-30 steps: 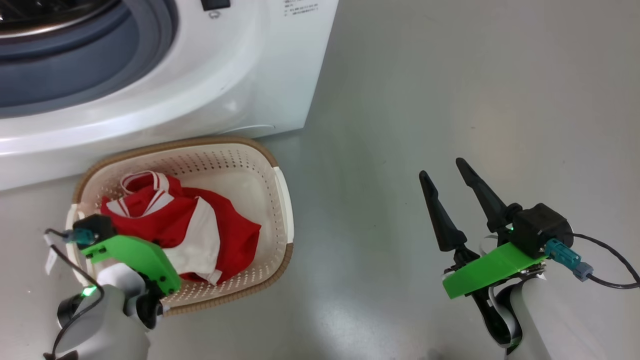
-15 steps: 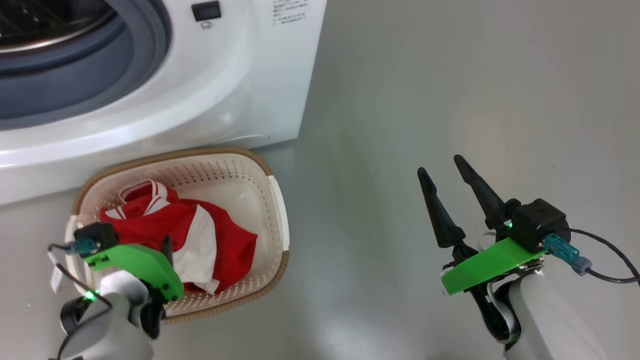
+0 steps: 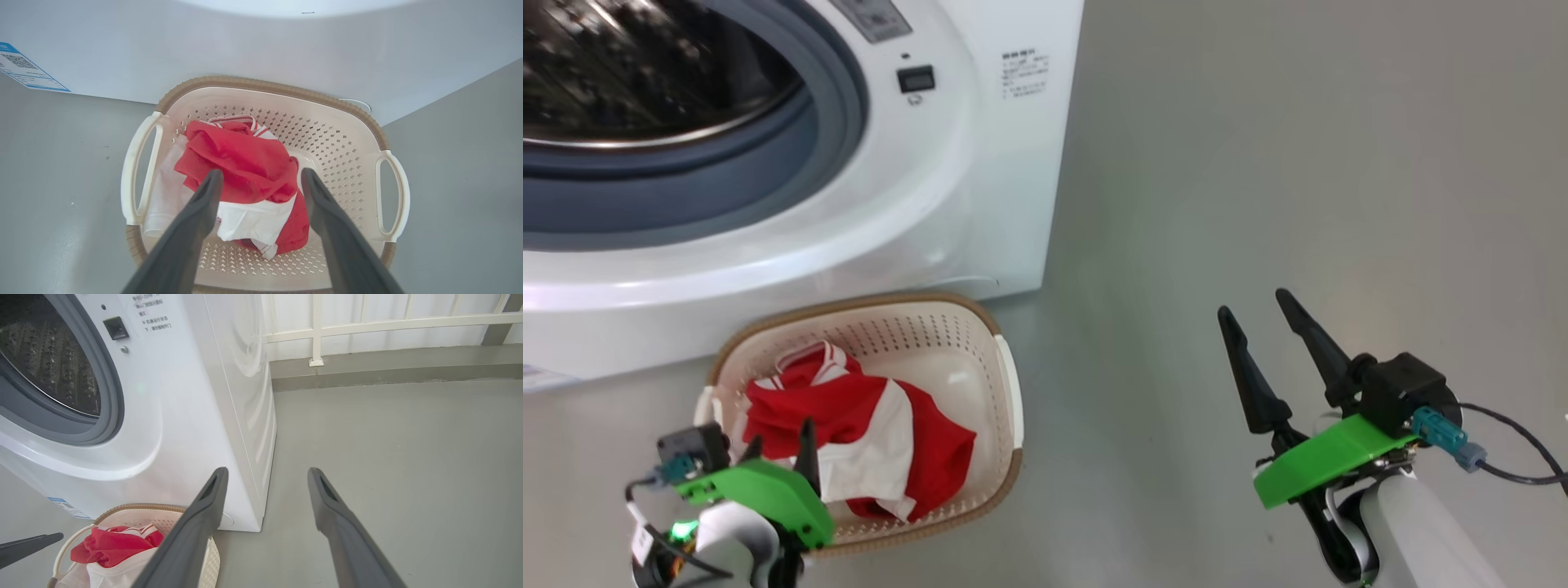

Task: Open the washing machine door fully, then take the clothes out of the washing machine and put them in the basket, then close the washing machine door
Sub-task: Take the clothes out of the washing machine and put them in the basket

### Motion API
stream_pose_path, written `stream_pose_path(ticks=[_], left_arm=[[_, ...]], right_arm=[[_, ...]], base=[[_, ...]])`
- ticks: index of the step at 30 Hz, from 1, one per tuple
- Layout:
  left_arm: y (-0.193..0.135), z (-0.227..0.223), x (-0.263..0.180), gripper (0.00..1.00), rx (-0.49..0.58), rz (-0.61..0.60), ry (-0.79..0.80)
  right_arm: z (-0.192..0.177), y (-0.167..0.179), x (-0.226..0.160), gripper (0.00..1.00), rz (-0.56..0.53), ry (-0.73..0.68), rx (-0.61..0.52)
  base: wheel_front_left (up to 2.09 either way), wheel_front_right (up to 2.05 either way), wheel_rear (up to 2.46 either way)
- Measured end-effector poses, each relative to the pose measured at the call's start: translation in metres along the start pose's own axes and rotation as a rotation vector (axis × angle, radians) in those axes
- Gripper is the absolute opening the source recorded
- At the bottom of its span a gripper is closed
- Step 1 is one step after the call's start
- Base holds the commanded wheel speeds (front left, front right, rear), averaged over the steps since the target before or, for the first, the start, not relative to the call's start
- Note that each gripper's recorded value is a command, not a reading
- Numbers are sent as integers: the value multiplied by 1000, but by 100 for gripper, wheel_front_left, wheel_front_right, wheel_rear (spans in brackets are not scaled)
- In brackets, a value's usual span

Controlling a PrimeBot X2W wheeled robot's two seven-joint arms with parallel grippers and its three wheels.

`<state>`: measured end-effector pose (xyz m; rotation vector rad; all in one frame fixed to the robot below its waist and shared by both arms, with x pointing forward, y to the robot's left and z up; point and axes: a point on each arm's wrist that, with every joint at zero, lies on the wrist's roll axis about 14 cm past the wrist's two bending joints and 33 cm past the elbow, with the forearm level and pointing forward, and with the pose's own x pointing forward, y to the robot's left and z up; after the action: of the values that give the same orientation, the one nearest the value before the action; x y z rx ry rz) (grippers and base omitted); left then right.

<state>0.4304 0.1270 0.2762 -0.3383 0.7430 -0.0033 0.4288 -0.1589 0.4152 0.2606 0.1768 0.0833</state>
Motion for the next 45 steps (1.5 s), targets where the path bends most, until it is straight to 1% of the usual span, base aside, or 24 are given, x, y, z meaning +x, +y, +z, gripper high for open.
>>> stream_pose_path(ticks=[4, 7, 10, 19, 25, 39, 45], left_arm=[[-2, 3, -16, 100, 9, -20, -39], [-7, 21, -26, 100, 21, -46, -118], [-11, 40, -39, 100, 44, -70, -204], [-6, 66, -86, 100, 85, -68, -385], [-10, 94, -116, 100, 91, -85, -523], [-4, 113, -172, 100, 126, -80, -693], [-2, 114, -192, 100, 132, -79, -741]], right_arm=[[10, 8, -4, 100, 19, -27, -3], [18, 13, -7, 100, 31, -48, -10], [19, 13, -16, 100, 29, -49, -15], [34, 21, -35, 100, 42, -92, -26], [41, 20, -47, 100, 37, -120, -32], [68, 11, -74, 100, 1, -218, -31], [69, 7, -86, 100, -14, -230, -42]], base=[[0, 0, 0], [0, 0, 0], [0, 0, 0], [0, 0, 0], [0, 0, 0], [0, 0, 0], [0, 0, 0]])
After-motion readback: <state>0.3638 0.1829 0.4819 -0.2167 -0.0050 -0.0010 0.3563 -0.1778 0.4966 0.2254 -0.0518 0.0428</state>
